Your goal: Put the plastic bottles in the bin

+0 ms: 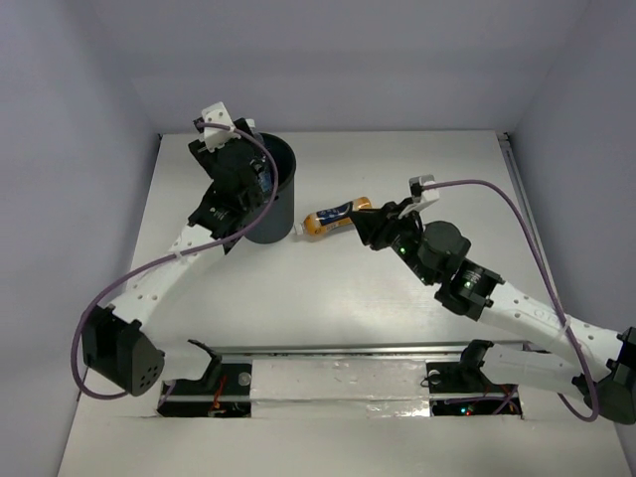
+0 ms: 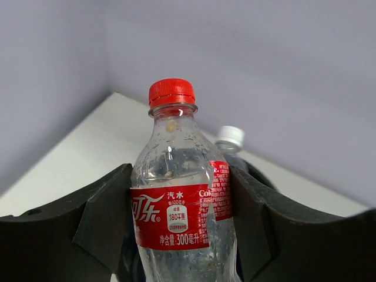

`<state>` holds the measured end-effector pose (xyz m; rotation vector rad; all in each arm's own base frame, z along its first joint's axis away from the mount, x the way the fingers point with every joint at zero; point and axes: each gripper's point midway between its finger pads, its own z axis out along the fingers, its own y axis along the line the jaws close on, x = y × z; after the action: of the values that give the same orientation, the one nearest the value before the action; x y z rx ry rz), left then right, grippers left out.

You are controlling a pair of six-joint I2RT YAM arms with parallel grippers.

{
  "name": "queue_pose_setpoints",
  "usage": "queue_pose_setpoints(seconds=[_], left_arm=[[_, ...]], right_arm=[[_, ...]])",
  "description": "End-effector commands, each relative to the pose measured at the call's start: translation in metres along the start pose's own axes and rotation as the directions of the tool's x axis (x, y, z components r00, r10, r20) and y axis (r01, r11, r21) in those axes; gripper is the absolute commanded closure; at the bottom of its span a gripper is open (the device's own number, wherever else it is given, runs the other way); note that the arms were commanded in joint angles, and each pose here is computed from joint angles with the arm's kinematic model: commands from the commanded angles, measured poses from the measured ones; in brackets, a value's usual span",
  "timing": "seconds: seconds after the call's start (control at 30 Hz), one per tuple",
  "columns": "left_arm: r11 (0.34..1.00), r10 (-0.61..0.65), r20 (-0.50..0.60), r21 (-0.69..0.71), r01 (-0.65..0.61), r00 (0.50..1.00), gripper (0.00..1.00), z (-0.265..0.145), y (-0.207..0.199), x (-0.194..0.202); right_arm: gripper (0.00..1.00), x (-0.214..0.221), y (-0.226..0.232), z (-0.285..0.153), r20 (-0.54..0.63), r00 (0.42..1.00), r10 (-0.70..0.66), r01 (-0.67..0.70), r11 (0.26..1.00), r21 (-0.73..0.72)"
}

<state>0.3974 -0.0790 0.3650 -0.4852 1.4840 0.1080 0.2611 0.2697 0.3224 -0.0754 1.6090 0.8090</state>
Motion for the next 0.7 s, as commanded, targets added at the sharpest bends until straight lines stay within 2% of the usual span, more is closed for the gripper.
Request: queue_pose_setpoints(seconds=[0.0,0.1,0.2,0.27,0.37,0.5,0.67], left_arm=[[0.997,0.062,0.085,-0.049,-0.058,0.994,0.67,0.009,0.005,-0.028],[0.981,0.172,0.087,-0.101,-0.163,0.981,0.67,0.014,0.012,-0.019],[0.968,0.223,0.087,-0.138,-0.21,0.971,0.66,0.018,0.017,-0.012],[0.968,0.219,0.102,-0.149,-0.202,0.97,0.66,0.019,0.017,-0.013],[0.949,0.28,0.103,-0.183,-0.258,0.954,0.65,0.023,0.02,-0.006],[0.919,0.351,0.082,-0.223,-0.327,0.933,0.66,0.03,0.023,0.018],[0.911,0.372,0.061,-0.214,-0.352,0.926,0.63,0.03,0.022,0.043]], right_arm=[[0.64,-0.017,0.01,-0.006,0.064,0.997,0.04,-0.037,0.998,-0.05],[0.64,-0.014,0.009,-0.007,0.066,0.997,0.04,-0.036,0.998,-0.052],[0.64,-0.009,0.009,-0.005,0.054,0.998,0.038,-0.034,0.998,-0.056],[0.64,-0.007,0.01,-0.003,0.052,0.998,0.039,-0.036,0.998,-0.061],[0.64,-0.005,0.009,-0.003,0.05,0.998,0.039,-0.036,0.998,-0.058],[0.63,-0.004,0.006,-0.004,0.056,0.997,0.045,-0.042,0.998,-0.049],[0.63,-0.001,0.004,-0.003,0.053,0.998,0.041,-0.039,0.998,-0.042]])
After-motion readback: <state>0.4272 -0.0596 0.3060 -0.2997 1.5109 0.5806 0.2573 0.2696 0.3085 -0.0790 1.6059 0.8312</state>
